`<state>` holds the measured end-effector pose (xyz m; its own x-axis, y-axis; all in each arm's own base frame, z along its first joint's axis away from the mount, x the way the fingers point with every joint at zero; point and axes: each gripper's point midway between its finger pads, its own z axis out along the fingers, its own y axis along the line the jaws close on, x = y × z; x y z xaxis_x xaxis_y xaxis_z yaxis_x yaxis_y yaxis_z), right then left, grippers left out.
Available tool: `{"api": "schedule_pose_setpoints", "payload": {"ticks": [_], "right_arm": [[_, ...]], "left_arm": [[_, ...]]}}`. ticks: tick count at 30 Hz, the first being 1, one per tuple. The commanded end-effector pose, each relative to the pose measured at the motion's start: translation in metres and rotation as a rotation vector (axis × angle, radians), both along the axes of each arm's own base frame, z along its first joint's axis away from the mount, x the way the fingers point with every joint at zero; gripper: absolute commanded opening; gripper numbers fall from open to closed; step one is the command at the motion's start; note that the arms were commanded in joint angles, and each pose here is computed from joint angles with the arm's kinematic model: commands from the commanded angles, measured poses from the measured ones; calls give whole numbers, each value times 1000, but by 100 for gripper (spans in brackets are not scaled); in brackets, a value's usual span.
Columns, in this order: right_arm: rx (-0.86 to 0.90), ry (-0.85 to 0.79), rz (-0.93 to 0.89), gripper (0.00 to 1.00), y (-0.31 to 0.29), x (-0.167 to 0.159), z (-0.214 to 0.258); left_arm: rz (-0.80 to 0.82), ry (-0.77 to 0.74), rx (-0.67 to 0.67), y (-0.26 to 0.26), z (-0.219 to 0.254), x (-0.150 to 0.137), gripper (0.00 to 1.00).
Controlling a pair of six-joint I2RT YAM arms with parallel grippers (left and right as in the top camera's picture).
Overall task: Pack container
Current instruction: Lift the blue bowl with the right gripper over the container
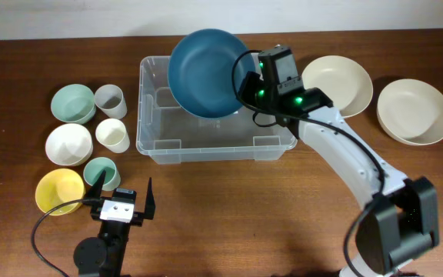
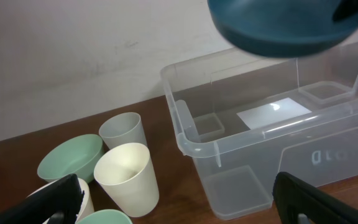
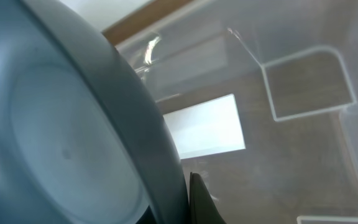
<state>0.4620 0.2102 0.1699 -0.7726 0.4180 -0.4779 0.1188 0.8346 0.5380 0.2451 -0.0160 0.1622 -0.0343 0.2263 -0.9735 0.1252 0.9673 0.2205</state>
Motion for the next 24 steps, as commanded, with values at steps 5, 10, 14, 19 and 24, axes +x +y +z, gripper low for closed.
{"api": "schedule_pose_setpoints", "payload": {"ticks": [5,10,14,19,24], "right_arm": [[6,57,-2,4,28,-1,-30],[7,82,8,4,46,-6,-46],[-7,121,-13,4,43,-7,-61],[-21,162,-14,4,43,-10,-79],[-18,180,-6,4,47,-11,-88]], "left_arm": [[9,0,8,2,-2,0,100],[9,0,8,2,-2,0,100],[9,0,8,2,-2,0,100],[9,0,8,2,-2,0,100],[9,0,8,2,-2,0,100]]}}
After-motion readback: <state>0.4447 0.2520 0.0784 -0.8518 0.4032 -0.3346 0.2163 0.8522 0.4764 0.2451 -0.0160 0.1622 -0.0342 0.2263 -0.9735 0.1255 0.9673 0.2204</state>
